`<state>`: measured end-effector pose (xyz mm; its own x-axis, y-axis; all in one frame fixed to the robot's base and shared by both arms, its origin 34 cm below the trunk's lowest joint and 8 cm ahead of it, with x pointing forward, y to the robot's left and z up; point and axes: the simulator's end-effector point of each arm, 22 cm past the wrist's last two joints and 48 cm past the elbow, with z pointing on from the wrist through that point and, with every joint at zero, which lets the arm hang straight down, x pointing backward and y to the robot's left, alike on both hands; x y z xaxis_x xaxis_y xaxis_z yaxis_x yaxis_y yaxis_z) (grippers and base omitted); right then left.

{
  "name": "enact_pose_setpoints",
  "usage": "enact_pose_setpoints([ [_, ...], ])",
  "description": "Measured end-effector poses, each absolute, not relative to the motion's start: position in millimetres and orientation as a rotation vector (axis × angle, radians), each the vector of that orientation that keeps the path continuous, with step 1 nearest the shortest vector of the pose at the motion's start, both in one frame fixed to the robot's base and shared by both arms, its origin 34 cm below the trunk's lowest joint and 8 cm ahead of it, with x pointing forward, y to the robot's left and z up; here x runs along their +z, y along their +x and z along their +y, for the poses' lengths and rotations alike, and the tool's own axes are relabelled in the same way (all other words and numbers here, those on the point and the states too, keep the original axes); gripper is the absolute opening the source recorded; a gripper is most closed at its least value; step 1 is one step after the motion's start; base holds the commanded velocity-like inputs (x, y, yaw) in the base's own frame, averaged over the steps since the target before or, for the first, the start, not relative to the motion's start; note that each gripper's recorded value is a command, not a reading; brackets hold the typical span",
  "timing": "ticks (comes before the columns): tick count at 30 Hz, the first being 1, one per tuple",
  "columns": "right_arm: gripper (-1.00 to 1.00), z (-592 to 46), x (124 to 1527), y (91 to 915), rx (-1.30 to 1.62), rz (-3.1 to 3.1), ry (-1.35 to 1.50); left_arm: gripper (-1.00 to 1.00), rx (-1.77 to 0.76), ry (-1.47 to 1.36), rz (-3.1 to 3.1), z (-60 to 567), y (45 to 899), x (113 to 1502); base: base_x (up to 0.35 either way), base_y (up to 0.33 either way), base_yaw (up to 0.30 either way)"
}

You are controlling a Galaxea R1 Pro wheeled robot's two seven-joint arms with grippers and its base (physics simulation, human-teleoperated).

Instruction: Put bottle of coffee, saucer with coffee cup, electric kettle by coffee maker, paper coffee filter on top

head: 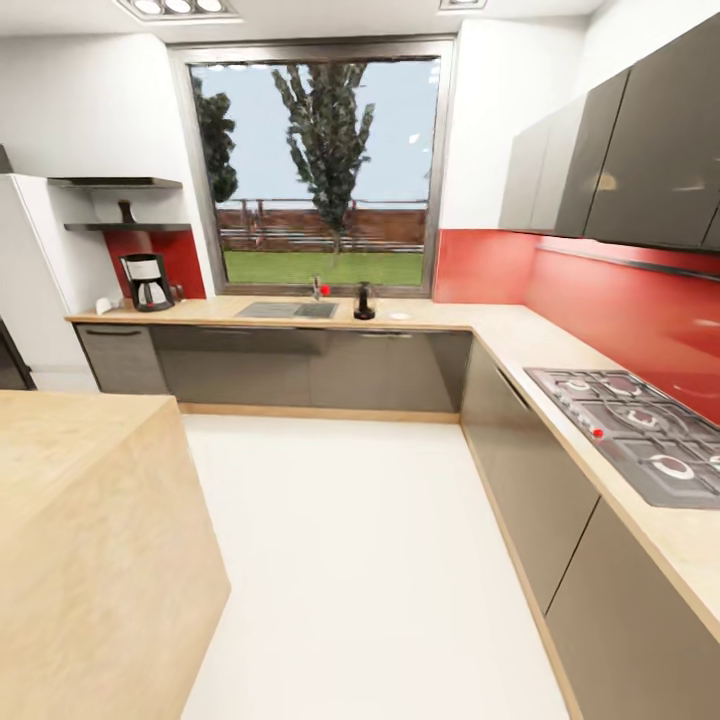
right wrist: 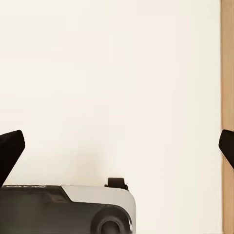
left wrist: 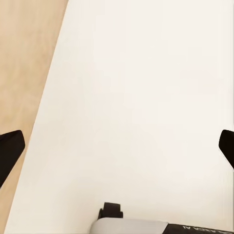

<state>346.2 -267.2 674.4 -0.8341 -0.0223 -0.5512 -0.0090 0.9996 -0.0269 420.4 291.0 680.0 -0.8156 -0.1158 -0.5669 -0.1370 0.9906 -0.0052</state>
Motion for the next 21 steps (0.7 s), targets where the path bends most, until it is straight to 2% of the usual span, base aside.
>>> enact_pose_setpoints([
  [11,1.0,-267.2,674.3,346.0,-0.031,2.558,-0.022,1.0,0.05,-0.176,2.533,292.1,420.4,680.0,0.336,-0.093,0.0],
  [21,1.0,-267.2,674.3,346.0,-0.031,2.558,-0.022,1.0,0.05,-0.176,2.533,292.2,420.4,680.1,0.336,-0.016,0.0],
])
